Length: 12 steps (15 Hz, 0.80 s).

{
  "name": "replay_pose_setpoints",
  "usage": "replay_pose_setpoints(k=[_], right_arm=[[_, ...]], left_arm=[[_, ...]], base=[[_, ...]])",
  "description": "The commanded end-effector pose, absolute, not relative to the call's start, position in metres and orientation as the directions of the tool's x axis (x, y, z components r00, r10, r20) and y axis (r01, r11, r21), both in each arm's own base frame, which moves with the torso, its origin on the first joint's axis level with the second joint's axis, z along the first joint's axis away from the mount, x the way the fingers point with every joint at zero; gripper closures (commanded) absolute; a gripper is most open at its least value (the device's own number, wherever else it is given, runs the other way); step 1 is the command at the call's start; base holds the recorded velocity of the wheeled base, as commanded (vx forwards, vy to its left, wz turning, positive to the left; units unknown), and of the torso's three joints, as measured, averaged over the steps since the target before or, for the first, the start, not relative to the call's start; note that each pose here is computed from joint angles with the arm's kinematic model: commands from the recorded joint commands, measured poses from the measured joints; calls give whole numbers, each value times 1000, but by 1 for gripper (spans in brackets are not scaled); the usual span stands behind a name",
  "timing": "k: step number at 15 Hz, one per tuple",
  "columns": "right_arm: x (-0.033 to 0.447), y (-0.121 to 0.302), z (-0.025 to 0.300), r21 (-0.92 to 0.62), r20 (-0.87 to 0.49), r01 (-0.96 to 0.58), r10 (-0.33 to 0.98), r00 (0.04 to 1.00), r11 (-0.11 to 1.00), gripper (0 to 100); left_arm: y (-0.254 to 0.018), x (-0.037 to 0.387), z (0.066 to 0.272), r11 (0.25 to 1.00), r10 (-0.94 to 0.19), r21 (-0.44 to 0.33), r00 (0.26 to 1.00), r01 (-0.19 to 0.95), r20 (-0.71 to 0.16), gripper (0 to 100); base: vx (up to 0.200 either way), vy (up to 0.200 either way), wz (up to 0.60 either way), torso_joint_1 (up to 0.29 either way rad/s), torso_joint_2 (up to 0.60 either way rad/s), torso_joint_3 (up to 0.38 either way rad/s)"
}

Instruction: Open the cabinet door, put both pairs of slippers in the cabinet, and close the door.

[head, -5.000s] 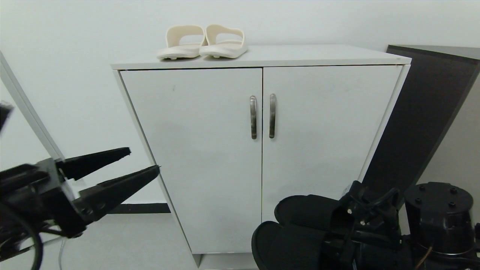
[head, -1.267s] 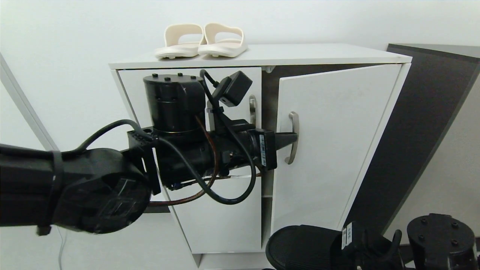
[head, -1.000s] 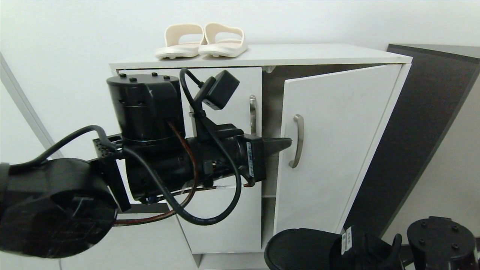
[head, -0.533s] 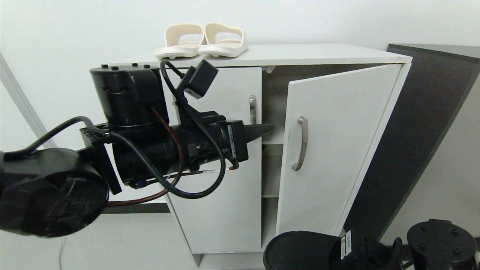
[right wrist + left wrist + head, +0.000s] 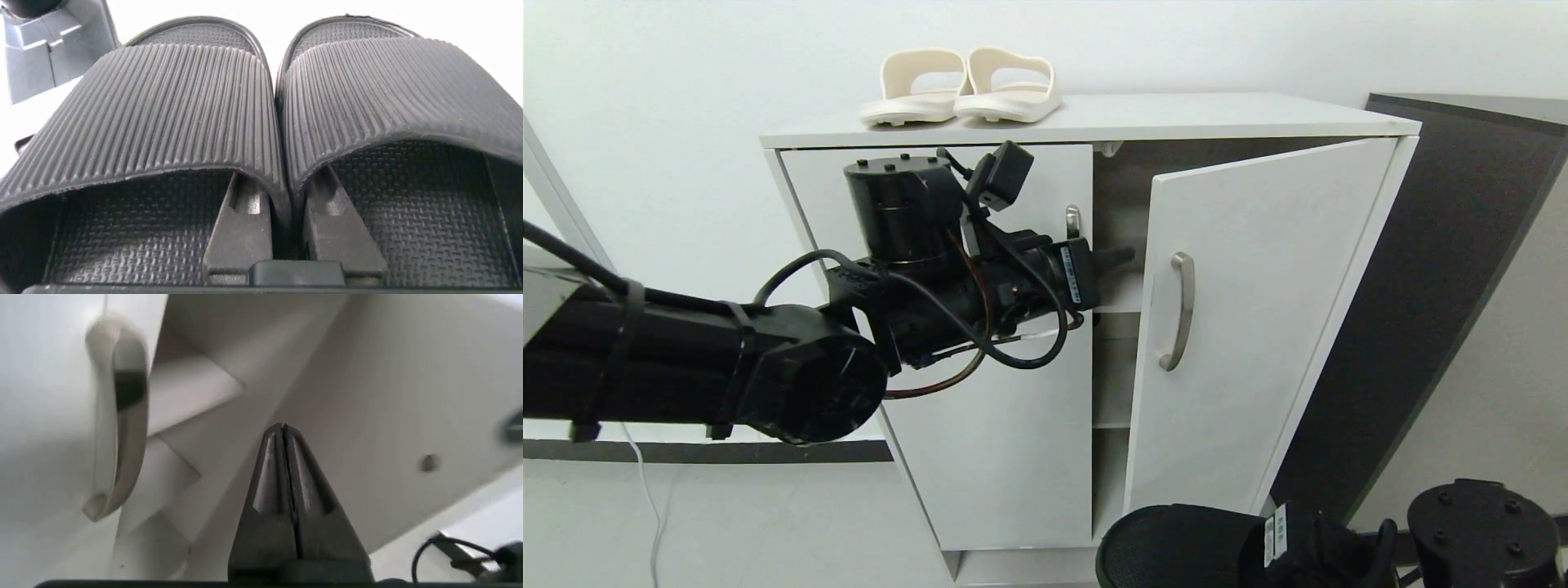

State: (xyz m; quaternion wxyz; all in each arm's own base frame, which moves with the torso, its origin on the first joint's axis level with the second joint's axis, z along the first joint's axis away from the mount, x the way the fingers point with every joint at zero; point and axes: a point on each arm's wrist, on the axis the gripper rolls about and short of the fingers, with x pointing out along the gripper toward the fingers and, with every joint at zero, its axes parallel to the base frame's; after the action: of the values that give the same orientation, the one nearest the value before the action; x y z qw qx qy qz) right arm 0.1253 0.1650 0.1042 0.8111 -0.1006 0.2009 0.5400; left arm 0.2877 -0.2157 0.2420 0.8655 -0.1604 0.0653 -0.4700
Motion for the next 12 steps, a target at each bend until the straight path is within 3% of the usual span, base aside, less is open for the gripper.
replay_pose_setpoints(k=[1, 3, 8, 12], right_arm=[[124, 166, 103, 56, -437, -920, 838, 327, 389, 100], [118, 166, 100, 60, -452, -928, 839, 303, 368, 100], [110, 167, 98, 64, -460, -941, 847, 268, 333, 100], [111, 169, 98, 62, -458, -939, 846, 275, 339, 100]], left_arm=[[-218, 292, 235, 514, -832, -347, 554, 785, 20, 100], [-222, 283, 237, 494, -845, -338, 535, 801, 32, 100], [-253, 231, 235, 360, -910, -316, 405, 878, 88, 100], [-247, 240, 234, 386, -896, -313, 434, 868, 97, 100]], base=[[-200, 0, 0, 12, 2, 7], [-200, 0, 0, 0, -7, 5], [-200, 0, 0, 0, 1, 4], [0, 0, 0, 0, 0, 0]])
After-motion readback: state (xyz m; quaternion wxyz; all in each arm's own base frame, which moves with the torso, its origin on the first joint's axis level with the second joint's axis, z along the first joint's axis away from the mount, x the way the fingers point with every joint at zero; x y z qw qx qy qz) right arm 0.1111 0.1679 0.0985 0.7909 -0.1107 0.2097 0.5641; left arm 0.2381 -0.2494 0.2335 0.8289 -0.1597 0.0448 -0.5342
